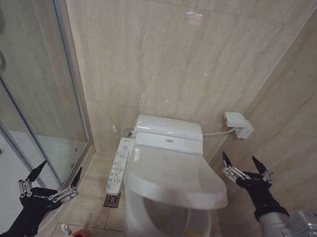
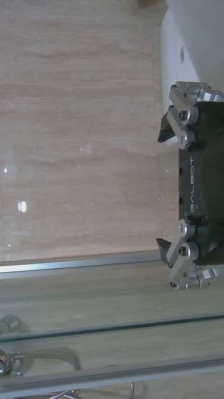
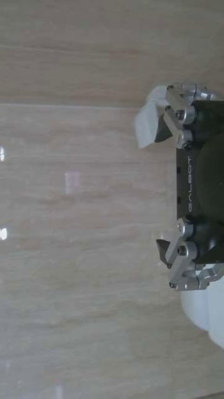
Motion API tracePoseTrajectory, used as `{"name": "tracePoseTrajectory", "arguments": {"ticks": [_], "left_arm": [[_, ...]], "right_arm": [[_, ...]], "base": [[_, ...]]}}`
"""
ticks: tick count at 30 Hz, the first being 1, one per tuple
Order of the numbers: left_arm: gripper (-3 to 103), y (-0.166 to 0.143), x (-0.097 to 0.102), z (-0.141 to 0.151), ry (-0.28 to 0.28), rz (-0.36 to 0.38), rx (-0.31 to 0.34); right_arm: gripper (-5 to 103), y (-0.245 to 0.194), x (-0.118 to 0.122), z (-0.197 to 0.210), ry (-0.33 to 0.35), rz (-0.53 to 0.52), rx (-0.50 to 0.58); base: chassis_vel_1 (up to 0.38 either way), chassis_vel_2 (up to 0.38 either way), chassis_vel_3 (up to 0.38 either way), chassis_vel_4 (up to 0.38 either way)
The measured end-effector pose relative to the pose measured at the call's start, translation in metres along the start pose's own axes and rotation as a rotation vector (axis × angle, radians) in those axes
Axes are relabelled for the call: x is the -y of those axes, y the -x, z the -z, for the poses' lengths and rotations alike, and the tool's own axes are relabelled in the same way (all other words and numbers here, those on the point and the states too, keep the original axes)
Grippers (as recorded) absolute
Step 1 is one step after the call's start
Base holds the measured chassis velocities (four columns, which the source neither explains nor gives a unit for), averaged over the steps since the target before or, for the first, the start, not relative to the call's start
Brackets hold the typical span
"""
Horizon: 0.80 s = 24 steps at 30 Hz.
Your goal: Open the toilet lid, clean the toilet bowl with a toilet brush, close the toilet lid, and flush.
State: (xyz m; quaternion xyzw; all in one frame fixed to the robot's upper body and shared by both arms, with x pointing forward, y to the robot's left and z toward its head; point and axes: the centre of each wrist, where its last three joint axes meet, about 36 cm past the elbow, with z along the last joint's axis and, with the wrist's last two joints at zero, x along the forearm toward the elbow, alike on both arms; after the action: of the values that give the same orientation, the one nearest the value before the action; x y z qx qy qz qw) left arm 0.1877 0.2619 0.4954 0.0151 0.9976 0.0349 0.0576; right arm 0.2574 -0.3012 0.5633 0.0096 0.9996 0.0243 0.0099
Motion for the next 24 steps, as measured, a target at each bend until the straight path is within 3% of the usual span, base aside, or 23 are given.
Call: {"name": "tracePoseTrajectory", "arguments": {"ticks": [7,24], "left_arm": [[100,0.0,0.0,0.0,0.0,0.0,0.0],[100,0.0,0.0,0.0,0.0,0.0,0.0]], "right_arm": [[100,-0.015,0.001,-0.015,0.024,-0.052,-0.066],[100,-0.029,-0.024,-0.042,0.054,-0.024,-0.044]], "base": [[0.0,0.0,0.0,0.0],[0.0,0.0,0.0,0.0]]}}
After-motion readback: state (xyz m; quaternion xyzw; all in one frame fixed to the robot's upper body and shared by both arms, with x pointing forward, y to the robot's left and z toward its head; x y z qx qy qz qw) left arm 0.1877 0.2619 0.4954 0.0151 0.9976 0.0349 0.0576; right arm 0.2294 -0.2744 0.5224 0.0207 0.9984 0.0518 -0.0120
